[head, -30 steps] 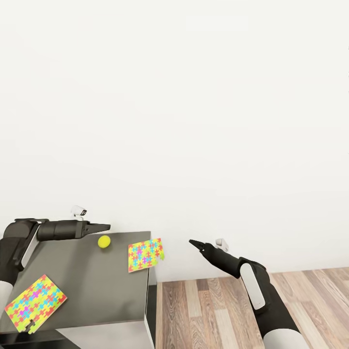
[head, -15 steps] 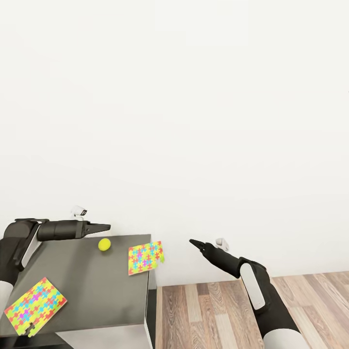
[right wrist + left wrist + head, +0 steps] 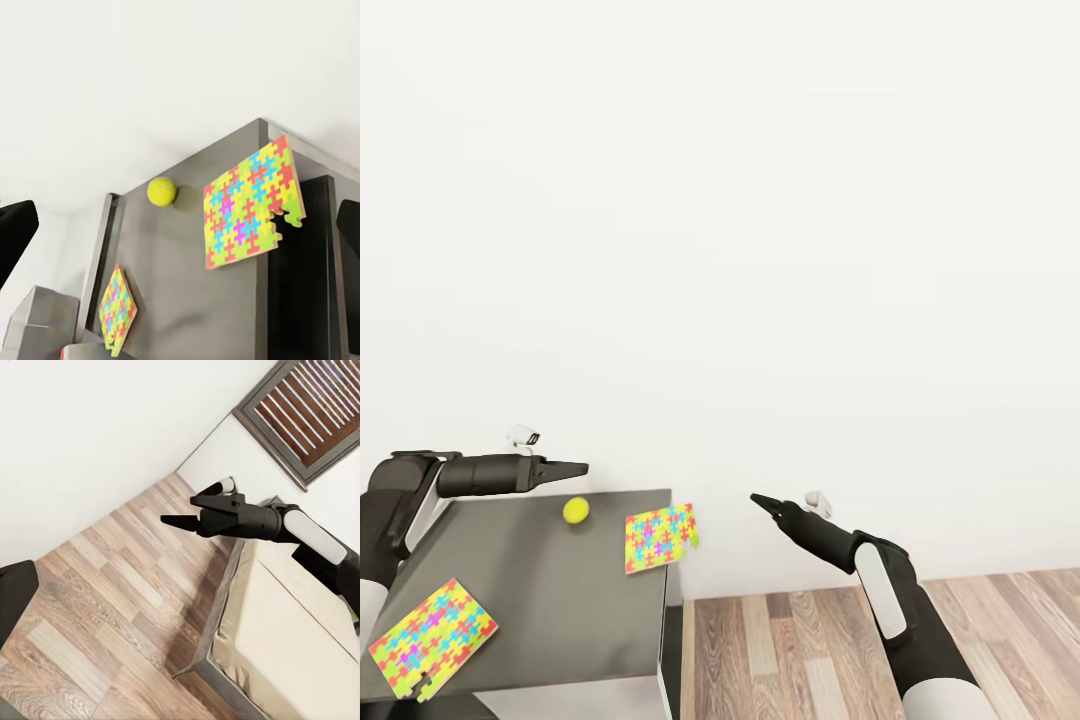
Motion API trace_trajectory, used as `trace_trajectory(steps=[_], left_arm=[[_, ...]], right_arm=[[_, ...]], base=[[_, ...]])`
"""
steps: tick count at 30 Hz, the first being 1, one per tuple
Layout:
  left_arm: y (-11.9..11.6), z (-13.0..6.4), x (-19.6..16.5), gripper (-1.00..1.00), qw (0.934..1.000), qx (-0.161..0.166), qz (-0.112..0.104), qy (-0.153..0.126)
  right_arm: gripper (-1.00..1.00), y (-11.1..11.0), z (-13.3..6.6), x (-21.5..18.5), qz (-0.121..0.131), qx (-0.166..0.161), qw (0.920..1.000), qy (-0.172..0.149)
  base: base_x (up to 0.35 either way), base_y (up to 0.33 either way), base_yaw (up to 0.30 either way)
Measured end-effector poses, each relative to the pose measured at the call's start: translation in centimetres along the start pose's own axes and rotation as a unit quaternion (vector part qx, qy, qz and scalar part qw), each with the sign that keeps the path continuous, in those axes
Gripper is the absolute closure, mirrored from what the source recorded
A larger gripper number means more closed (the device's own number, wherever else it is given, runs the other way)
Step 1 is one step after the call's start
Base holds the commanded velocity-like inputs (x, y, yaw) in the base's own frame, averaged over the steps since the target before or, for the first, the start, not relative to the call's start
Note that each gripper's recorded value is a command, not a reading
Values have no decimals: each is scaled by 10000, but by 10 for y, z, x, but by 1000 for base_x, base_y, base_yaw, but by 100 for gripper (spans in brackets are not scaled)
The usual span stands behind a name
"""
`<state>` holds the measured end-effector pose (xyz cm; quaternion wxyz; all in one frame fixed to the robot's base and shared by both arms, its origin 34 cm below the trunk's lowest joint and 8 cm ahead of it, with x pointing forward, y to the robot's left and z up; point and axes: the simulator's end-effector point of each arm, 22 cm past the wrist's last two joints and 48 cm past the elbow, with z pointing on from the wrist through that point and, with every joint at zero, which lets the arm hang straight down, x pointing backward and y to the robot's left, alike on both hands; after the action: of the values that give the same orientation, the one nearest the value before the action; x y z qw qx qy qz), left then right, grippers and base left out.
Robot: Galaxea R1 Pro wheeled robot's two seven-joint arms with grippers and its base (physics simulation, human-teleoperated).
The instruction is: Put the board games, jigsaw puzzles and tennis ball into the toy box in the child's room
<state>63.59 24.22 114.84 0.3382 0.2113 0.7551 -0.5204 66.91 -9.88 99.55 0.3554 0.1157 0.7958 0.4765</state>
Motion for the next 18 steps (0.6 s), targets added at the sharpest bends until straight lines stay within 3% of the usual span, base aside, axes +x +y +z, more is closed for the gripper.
trace_trajectory(steps=[18], left_arm=[[-2, 3, 0, -100, 10000, 14, 6, 16]], right_arm=[[-100, 1, -1, -2, 17, -22, 10000, -27]], base=[[0, 0, 0]])
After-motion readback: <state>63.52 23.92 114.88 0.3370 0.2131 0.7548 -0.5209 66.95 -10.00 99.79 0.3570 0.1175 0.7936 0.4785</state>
